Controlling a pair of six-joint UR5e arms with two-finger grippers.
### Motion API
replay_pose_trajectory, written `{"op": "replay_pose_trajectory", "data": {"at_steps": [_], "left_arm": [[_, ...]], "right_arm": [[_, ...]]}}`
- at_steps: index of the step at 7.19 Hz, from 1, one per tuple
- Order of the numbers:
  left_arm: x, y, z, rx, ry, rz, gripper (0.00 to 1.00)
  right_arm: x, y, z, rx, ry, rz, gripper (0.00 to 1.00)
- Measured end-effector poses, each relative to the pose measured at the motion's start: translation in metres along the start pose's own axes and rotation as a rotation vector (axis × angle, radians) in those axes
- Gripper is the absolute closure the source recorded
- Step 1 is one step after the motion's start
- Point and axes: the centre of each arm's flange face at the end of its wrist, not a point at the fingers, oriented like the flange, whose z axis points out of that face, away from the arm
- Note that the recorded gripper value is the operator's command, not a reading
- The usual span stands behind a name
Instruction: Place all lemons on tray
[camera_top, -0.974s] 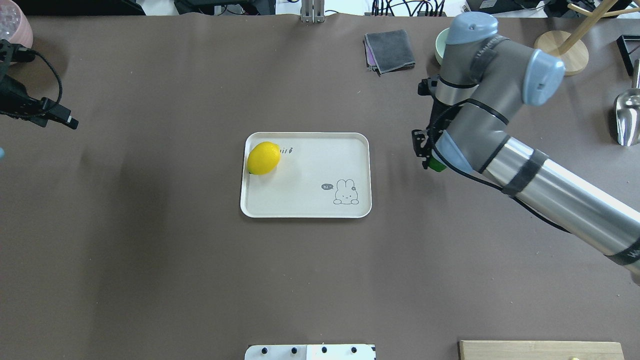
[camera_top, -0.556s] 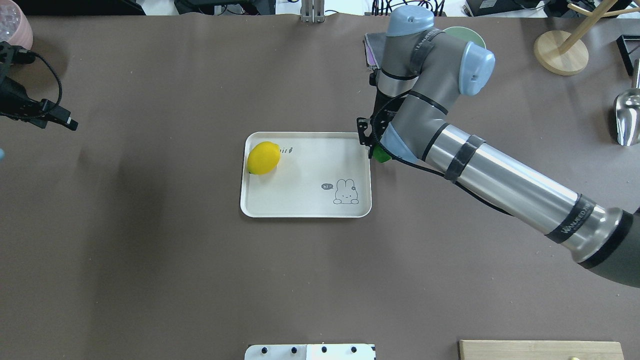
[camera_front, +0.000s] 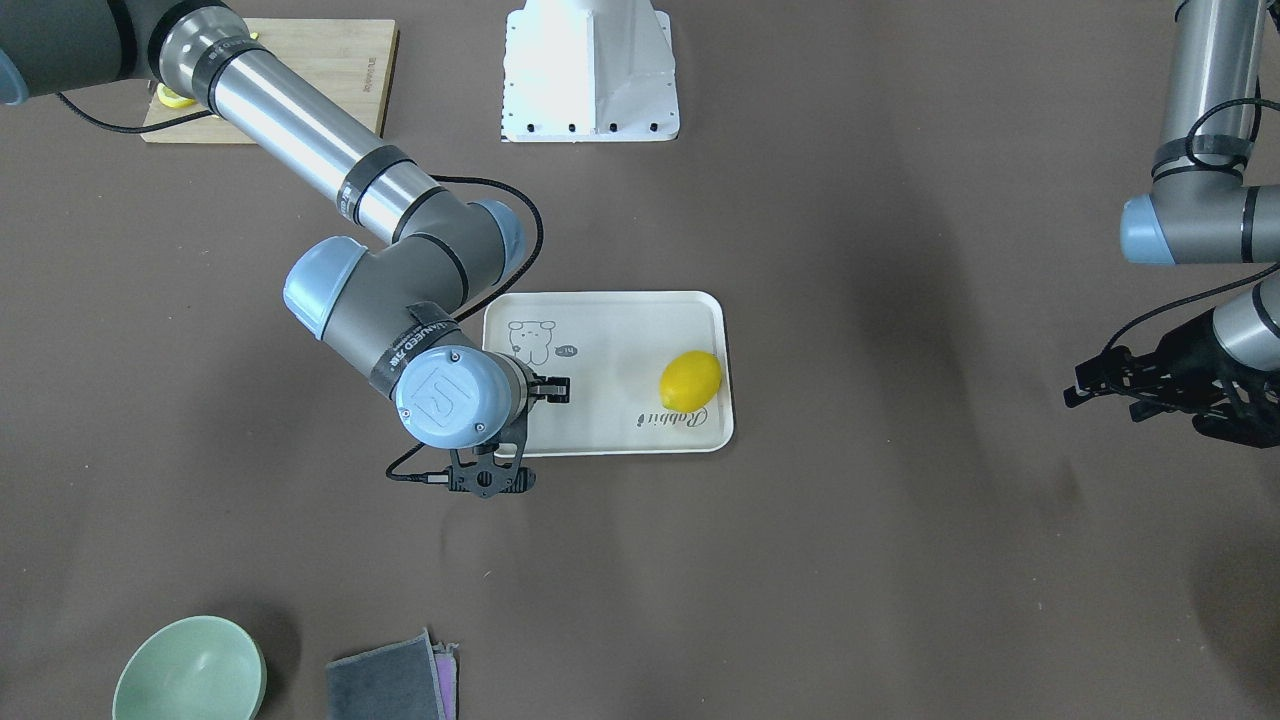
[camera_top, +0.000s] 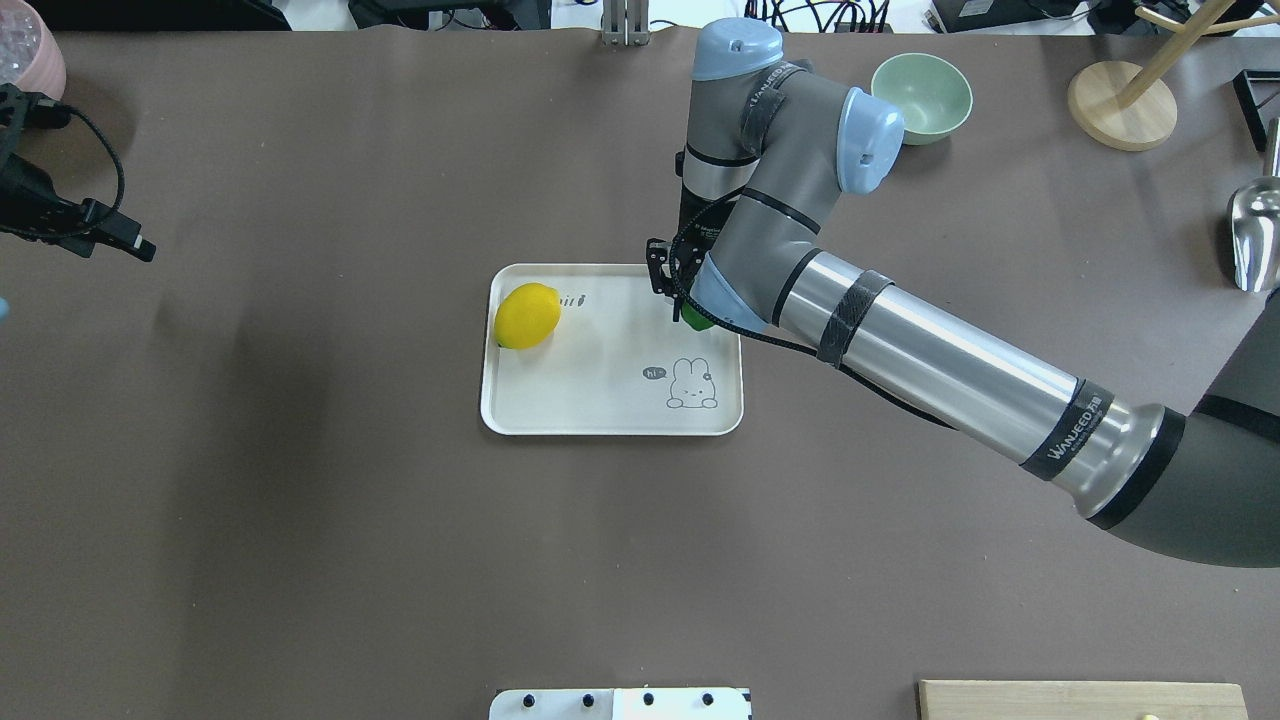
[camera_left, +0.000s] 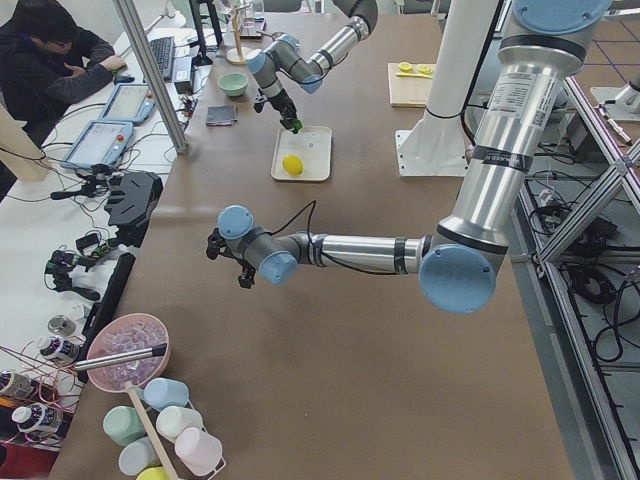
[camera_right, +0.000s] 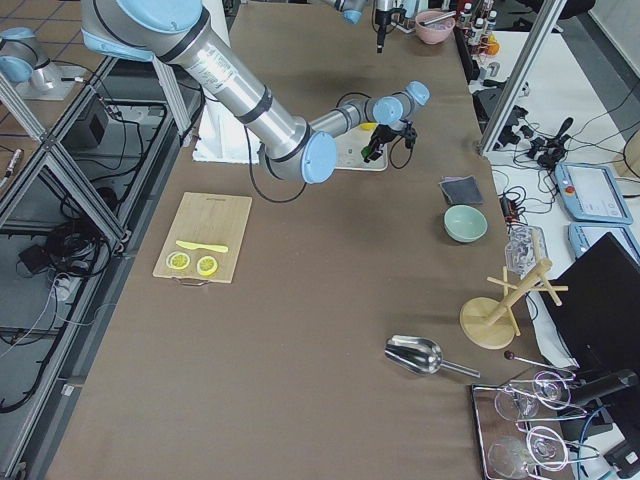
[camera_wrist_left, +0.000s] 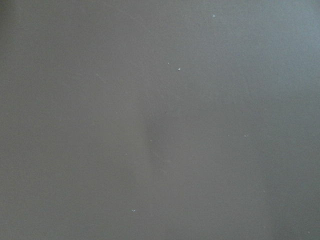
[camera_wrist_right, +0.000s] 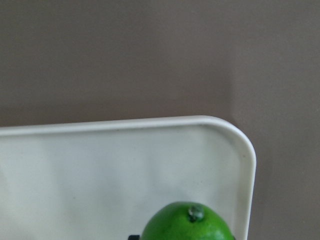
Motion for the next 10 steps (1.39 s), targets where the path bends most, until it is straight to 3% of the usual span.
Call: {"op": "replay_pose_trajectory", "data": {"at_steps": [3,5,8,10], "left_arm": [[0.002,0.000,-0.001,0.001,0.004,-0.001,0.02],[-0.002,-0.003,-0.012,0.010,0.010,-0.009,0.03],[-0.035,-0.003,-0.051,0.018,0.036,-0.068,0.03],[-0.088,0.038,-0.057,-0.023,0.019,-0.048,0.03]], "right_arm": [[-0.001,-0.003,-0.006,0.022,-0.018,-0.008,0.00],[0.038,-0.023,-0.026,0.088,-0.061,-0.034,0.00],[0.212,-0.036,-0.046,0.255,-0.078,-0.083,0.00],[0.343,-0.024,-0.060,0.309,-0.040,-0.148,0.00]]}}
